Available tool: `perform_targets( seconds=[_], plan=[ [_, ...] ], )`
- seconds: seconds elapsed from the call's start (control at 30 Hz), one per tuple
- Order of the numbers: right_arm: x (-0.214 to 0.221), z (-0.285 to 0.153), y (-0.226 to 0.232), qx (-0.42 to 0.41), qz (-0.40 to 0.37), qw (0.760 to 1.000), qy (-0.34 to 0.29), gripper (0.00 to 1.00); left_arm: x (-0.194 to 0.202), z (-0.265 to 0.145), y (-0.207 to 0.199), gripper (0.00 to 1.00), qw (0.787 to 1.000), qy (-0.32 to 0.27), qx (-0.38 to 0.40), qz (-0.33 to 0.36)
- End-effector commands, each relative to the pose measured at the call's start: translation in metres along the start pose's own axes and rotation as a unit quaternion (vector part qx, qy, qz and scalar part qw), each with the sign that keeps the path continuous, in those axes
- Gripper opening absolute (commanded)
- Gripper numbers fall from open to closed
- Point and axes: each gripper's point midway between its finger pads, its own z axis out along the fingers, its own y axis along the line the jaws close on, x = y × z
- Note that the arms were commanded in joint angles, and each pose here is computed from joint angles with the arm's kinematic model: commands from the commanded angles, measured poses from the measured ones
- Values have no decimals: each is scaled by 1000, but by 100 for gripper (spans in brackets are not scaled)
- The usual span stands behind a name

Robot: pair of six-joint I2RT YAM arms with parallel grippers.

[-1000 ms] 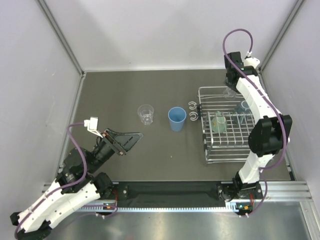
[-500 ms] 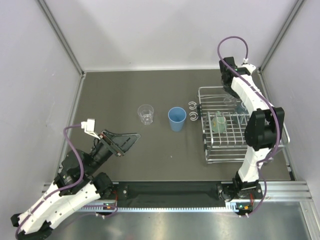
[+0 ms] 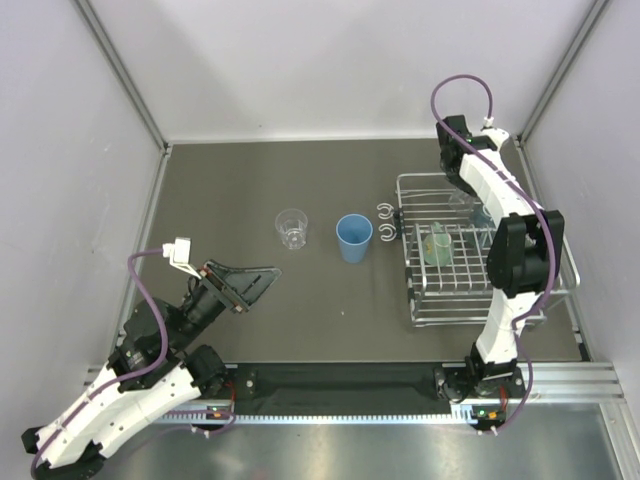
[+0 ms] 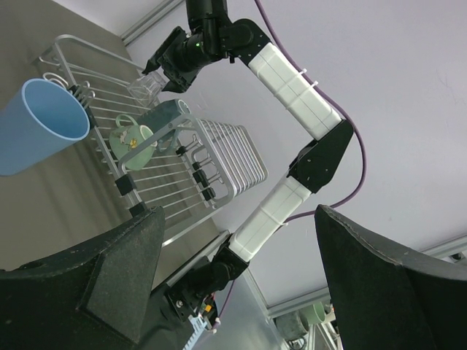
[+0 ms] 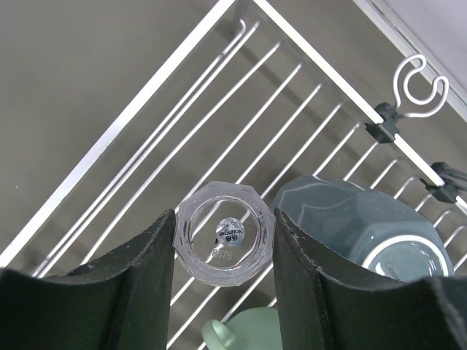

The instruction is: Load the cups into the dish rack

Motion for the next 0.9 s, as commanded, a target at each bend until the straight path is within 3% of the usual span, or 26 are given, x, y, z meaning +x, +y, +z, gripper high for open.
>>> perform_targets(
  seconds=[0.0, 0.47, 0.67, 0.77, 0.87],
  plan=[
    [-30, 2, 9, -5, 22, 999, -43, 0, -11, -1, -14, 88, 1000, -18, 19, 8],
    [-29, 20, 18, 7, -5, 999, -52, 3, -13, -1, -14, 88, 1000, -20, 16, 9],
    [-24, 21, 17, 6, -13, 999, -46, 13, -11, 1, -12, 88, 1000, -17, 13, 8],
    [-19, 23, 18, 5, -18, 999, -39, 24, -9, 2, -12, 88, 1000, -15, 16, 5],
    [-16, 24, 17, 6, -21, 999, -34, 25, -9, 2, -12, 88, 1000, -14, 16, 3]
  ],
)
